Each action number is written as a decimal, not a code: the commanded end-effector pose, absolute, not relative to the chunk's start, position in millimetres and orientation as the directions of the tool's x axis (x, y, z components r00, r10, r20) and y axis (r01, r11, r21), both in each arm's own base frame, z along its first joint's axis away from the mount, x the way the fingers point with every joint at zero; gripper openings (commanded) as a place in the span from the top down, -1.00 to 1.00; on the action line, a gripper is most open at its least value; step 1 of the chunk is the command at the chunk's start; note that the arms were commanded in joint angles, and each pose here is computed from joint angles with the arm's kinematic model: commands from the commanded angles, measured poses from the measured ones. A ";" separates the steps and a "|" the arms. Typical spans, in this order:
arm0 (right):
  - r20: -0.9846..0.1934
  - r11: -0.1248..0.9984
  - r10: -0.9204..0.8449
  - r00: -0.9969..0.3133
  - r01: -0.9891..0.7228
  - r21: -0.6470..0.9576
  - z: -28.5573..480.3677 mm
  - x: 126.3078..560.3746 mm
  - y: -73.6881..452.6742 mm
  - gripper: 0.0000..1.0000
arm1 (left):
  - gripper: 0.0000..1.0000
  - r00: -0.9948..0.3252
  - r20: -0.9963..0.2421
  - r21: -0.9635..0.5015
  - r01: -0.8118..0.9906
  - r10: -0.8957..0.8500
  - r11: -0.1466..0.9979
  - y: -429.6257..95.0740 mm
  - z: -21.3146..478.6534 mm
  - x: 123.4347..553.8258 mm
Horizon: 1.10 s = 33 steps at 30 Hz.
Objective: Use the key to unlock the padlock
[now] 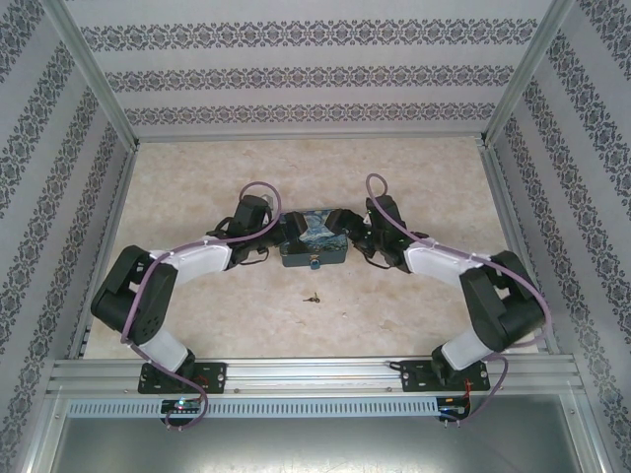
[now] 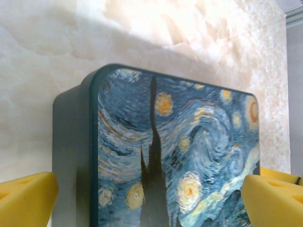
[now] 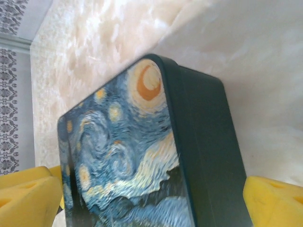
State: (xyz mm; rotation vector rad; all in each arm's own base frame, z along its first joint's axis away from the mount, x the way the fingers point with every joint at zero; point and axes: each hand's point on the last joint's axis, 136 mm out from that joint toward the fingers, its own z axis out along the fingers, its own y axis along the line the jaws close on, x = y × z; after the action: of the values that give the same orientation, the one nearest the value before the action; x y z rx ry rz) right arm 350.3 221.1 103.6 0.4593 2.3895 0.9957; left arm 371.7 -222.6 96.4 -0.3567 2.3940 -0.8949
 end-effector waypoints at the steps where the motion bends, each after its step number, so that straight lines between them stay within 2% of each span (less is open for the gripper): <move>1: -0.422 0.739 0.475 -0.772 0.090 0.667 116.6 346.6 195.6 -0.97 | -0.99 -0.782 -0.468 -0.621 -0.041 -0.412 0.783 -202.7 109.5 371.2; 5: -0.440 0.729 0.463 -0.769 0.048 0.683 127.1 331.0 187.4 -0.96 | -0.99 -0.755 -0.505 -0.597 -0.045 -0.418 0.801 -183.0 122.2 369.1; 7: -0.446 0.733 0.441 -0.779 0.025 0.680 128.5 320.6 188.6 -0.90 | -0.99 -0.745 -0.517 -0.587 -0.050 -0.422 0.808 -175.1 127.0 365.8; 12: -0.427 0.759 0.380 -0.820 0.012 0.652 110.2 301.6 192.8 -0.81 | -0.98 -0.731 -0.532 -0.594 -0.038 -0.428 0.804 -167.1 139.6 351.7; 25: -0.411 0.771 0.336 -0.847 -0.003 0.636 95.8 330.2 228.5 -0.75 | -0.99 -0.707 -0.529 -0.609 -0.070 -0.469 0.790 -149.8 144.2 322.5; 33: -0.403 0.781 0.283 -0.870 -0.034 0.623 89.5 324.4 251.8 -0.68 | -0.99 -0.709 -0.522 -0.617 -0.070 -0.474 0.784 -148.9 142.6 317.5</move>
State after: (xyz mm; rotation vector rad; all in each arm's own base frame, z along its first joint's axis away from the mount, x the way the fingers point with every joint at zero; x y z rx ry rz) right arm 321.0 244.4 84.3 0.2247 2.5054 0.8883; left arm 321.4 -156.2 146.7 -0.3761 2.2639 -0.7723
